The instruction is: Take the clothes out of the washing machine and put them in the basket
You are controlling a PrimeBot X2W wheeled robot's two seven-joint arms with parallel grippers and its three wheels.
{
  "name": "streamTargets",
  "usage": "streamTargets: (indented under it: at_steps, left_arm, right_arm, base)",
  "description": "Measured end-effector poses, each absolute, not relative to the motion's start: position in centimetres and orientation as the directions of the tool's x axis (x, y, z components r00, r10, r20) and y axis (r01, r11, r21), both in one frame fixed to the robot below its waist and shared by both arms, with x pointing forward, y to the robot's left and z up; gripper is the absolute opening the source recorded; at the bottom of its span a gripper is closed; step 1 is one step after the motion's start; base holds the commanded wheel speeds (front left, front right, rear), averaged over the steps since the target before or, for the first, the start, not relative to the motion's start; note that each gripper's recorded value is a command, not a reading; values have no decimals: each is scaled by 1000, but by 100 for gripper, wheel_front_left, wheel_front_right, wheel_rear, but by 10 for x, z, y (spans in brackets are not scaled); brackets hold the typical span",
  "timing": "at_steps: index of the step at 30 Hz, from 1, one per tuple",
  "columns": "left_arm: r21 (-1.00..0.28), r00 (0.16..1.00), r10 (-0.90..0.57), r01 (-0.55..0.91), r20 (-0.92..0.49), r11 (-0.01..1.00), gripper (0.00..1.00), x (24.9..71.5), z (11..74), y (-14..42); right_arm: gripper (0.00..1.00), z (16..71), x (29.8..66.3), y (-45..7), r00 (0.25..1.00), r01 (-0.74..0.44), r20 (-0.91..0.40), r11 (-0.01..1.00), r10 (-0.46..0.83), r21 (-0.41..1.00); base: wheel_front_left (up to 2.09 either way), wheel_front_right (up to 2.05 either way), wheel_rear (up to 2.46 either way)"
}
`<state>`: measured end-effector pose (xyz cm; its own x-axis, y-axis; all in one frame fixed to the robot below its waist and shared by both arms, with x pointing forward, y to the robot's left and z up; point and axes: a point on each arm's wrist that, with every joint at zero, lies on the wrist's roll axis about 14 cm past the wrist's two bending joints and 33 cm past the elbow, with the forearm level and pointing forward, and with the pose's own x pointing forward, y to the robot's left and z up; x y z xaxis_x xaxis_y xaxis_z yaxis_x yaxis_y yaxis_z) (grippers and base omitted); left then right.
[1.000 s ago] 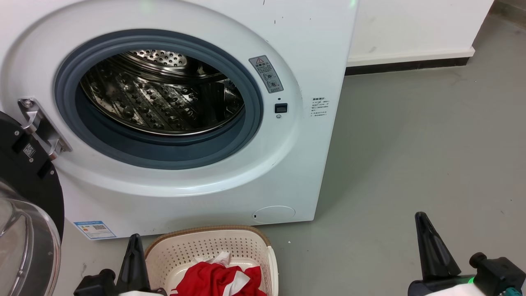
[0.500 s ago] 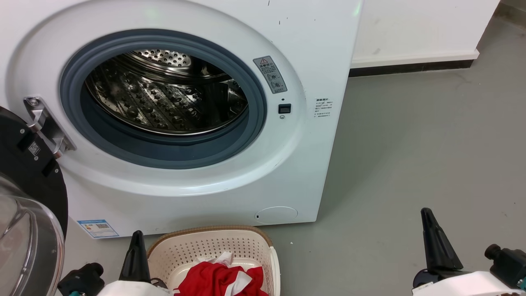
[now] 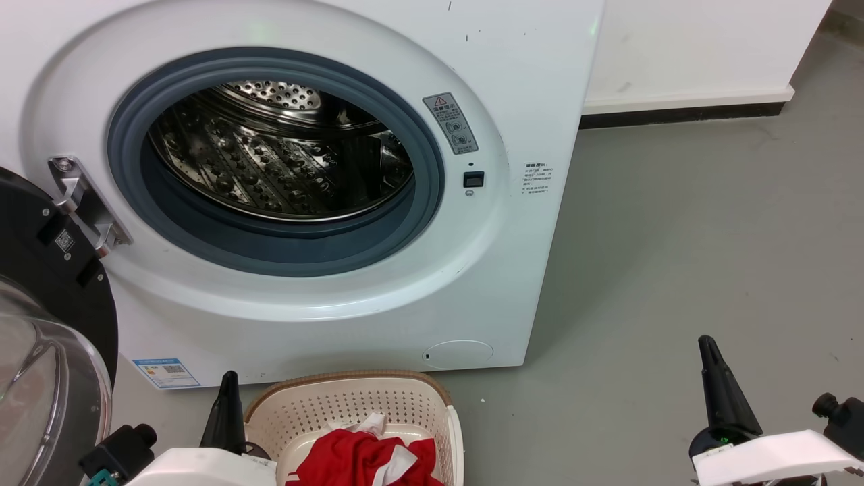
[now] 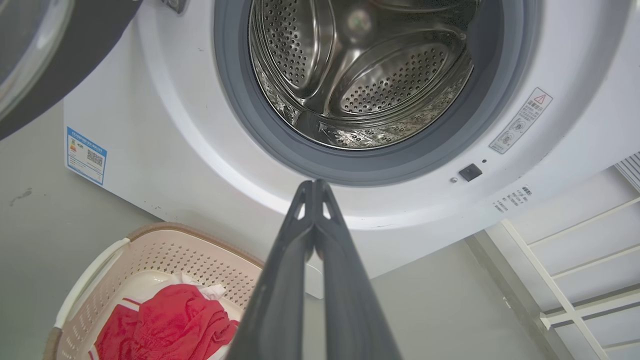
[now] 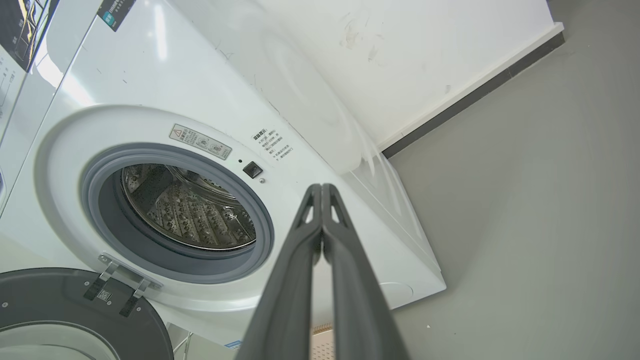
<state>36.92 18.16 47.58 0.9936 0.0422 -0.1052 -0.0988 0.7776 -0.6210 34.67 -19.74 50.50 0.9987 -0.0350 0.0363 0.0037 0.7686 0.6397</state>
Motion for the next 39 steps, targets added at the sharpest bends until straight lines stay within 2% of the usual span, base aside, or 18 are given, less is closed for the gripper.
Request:
streamTargets:
  at_steps: [18, 39]
  left_arm:
    - [-792, 993, 23, -108, -118, 601, 0, 375, 477, 183]
    - [-913, 994, 6, -99, -105, 396, 0, 380, 483, 188]
  right_arm:
    - [0, 500, 356, -202, 999, 26, 1, 596, -45, 803]
    - [0, 499, 367, -204, 999, 34, -19, 397, -40, 917]
  base:
    - [0, 0, 0]
    - [0, 0, 0]
